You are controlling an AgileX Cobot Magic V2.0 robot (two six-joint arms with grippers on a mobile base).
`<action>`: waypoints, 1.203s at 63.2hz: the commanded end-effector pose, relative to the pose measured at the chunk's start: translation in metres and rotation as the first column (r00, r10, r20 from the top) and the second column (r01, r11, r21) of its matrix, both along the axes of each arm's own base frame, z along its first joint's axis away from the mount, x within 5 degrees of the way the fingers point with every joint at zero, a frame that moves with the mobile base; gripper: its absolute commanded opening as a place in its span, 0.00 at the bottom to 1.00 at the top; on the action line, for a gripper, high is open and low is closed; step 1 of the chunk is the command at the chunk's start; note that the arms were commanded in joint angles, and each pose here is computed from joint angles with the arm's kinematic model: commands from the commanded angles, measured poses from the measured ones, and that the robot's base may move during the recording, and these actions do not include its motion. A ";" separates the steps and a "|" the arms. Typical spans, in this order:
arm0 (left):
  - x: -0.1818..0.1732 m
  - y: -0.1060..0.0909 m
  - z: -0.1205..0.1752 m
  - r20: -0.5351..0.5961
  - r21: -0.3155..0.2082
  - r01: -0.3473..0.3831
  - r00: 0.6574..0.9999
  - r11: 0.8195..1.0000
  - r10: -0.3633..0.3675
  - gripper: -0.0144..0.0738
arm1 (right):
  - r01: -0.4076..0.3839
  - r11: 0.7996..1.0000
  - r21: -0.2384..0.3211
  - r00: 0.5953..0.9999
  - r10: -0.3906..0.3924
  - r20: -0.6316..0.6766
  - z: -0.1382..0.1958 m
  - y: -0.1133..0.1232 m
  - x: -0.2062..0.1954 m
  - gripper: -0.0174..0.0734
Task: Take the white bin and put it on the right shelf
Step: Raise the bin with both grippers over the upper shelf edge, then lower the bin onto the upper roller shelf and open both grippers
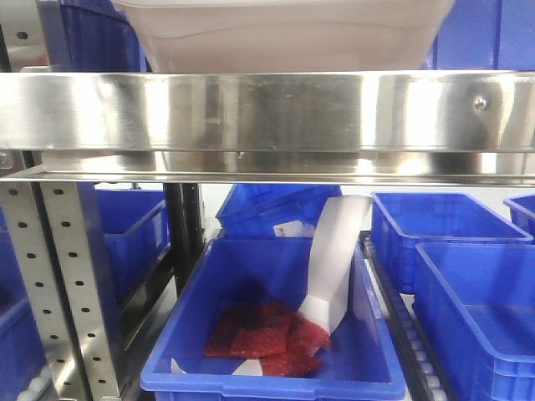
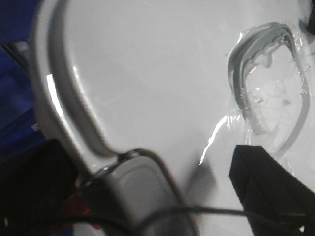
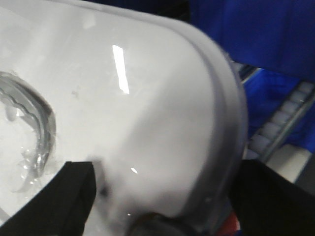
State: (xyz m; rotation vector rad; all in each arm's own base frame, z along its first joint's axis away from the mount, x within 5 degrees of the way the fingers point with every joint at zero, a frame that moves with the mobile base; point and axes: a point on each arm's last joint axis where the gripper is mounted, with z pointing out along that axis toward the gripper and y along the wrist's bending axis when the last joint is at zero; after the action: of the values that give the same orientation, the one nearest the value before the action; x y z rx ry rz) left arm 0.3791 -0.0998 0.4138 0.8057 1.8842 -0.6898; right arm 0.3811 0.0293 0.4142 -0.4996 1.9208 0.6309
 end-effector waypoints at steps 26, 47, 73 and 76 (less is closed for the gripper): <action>-0.024 0.006 0.056 0.181 0.039 -0.058 0.982 0.998 0.051 0.75 | 0.119 0.992 0.031 0.972 -0.123 0.202 0.066 -0.027 -0.043 0.89; -0.073 0.005 0.084 0.142 0.053 0.059 0.988 0.997 -0.066 0.35 | 0.042 0.996 0.082 0.979 -0.057 0.193 0.100 -0.012 -0.098 0.33; -0.096 0.007 0.081 -0.024 0.087 0.091 0.996 0.992 -0.090 0.03 | 0.162 0.980 0.118 0.970 -0.180 0.161 0.075 -0.005 -0.178 0.27; -0.097 0.010 0.078 -0.032 0.109 0.045 0.999 0.993 -0.042 0.03 | 0.222 0.970 0.098 0.959 -0.235 0.157 0.058 -0.007 -0.189 0.27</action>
State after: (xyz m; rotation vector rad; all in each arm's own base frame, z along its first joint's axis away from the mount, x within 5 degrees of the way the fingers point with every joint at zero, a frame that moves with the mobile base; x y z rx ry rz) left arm 0.3076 -0.0903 0.4721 0.9280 1.9752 -0.6298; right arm 0.2101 0.0261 0.4785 -0.3560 1.8131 0.5710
